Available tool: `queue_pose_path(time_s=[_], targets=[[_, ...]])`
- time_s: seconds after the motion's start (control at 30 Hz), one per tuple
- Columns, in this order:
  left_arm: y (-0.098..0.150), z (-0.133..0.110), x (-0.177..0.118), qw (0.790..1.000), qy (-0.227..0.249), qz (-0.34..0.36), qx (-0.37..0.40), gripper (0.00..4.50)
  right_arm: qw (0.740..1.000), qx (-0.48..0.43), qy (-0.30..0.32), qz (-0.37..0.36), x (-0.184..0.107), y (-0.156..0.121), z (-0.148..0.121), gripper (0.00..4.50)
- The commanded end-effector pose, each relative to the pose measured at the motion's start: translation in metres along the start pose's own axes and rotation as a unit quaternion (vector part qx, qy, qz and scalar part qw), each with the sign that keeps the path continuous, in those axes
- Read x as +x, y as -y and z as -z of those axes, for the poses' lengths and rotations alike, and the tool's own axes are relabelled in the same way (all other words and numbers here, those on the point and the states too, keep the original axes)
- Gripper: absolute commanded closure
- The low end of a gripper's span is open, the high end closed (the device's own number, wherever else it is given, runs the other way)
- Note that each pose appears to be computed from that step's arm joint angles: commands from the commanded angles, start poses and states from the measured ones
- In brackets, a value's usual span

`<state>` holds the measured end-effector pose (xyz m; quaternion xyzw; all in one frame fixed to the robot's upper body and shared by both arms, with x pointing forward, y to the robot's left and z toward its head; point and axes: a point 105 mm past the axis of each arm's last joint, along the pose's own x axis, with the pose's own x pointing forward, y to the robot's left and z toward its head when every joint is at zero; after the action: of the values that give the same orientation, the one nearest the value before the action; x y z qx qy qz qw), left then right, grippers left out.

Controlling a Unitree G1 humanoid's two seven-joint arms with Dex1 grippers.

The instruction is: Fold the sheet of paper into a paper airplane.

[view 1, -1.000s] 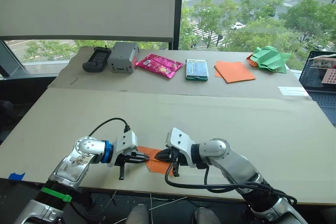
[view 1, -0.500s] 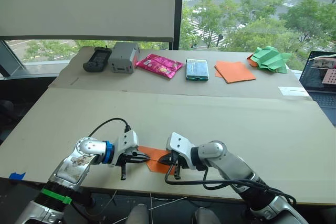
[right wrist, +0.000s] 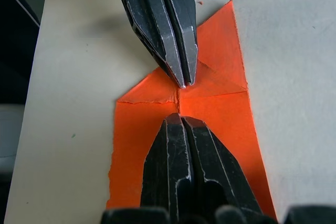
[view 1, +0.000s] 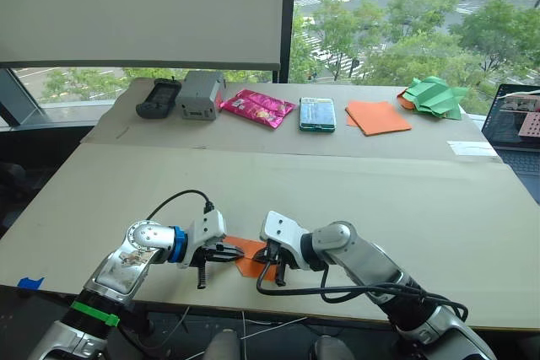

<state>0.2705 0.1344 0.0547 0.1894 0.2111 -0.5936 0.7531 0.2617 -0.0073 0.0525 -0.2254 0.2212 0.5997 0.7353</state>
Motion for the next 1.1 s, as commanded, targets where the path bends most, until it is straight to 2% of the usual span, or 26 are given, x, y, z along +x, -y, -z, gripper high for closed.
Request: queue_pose_path(time_s=[0.03, 0.3, 0.7, 0.87, 0.97, 1.03, 1.1], targets=[[0.001, 0.022, 0.002, 0.999, -0.044, -0.003, -0.015, 4.38, 0.989, 0.079, -0.126, 0.000, 0.001, -0.008, 0.069, 4.46], [0.000, 0.024, 0.001, 0.999, -0.047, -0.003, -0.018, 4.38, 0.982, 0.098, -0.158, 0.024, -0.015, -0.006, 0.092, 4.46], [0.000, 0.029, -0.002, 0.998, -0.054, -0.004, -0.020, 4.38, 0.970, 0.137, -0.193, 0.053, -0.054, -0.019, 0.126, 4.46], [-0.001, 0.029, -0.001, 0.998, -0.054, -0.001, -0.019, 4.38, 0.969, 0.136, -0.199, 0.060, -0.064, -0.022, 0.130, 4.46], [-0.001, 0.029, 0.000, 0.998, -0.053, 0.000, -0.018, 4.38, 0.986, 0.113, -0.108, 0.050, -0.062, -0.019, 0.089, 4.46], [-0.002, 0.028, 0.001, 0.999, -0.051, 0.000, -0.017, 4.38, 0.998, 0.051, -0.018, 0.040, -0.065, -0.016, 0.048, 4.46], [-0.002, 0.027, 0.001, 0.999, -0.050, 0.001, -0.016, 4.38, 0.996, 0.025, 0.079, 0.035, -0.072, -0.015, 0.007, 4.46]])
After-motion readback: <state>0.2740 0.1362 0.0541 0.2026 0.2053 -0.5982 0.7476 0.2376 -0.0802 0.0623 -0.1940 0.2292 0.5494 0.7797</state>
